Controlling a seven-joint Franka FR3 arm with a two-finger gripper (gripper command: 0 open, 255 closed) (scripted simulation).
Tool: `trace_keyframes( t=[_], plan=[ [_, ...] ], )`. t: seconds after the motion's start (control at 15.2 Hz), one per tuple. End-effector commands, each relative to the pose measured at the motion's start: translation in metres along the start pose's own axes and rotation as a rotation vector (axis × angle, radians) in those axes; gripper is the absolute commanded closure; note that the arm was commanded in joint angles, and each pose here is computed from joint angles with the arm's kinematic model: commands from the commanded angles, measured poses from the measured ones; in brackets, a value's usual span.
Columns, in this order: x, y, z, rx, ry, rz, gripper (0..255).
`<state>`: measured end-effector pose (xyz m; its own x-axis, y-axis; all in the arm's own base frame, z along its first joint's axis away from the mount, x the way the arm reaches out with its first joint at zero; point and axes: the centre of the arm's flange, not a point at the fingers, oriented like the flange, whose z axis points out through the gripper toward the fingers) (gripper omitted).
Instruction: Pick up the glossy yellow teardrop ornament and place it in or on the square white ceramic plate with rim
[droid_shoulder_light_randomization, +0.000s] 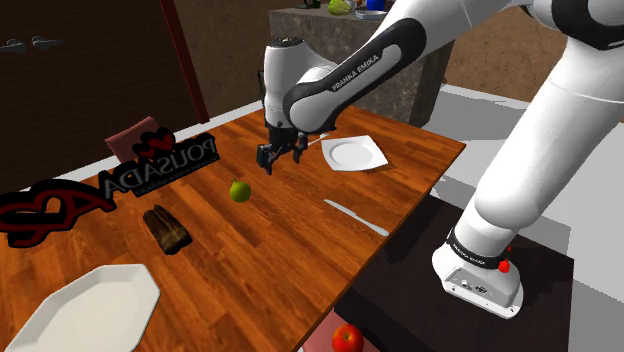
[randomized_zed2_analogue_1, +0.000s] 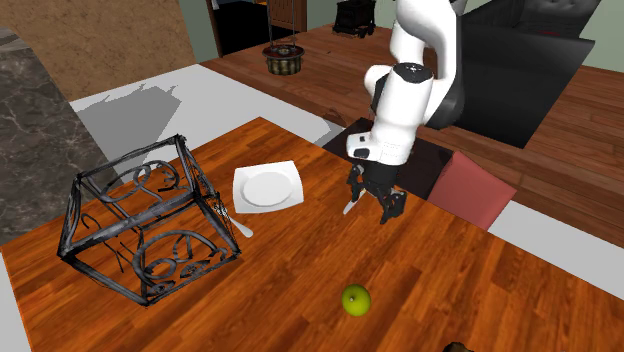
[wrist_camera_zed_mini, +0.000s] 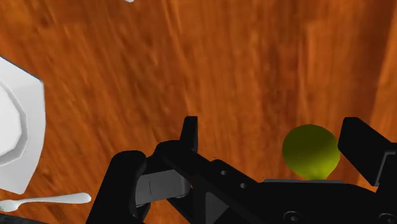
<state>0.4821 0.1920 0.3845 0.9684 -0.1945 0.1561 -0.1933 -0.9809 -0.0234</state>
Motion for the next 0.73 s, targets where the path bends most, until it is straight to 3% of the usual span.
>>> trace_keyframes(
  t=[0.0,0.66],
  plan=[
    [0.013,-0.014,0.018,0.006,0.012,0.02,0],
    [0.082,-0.08,0.099,0.029,0.069,0.112,0]
  ],
)
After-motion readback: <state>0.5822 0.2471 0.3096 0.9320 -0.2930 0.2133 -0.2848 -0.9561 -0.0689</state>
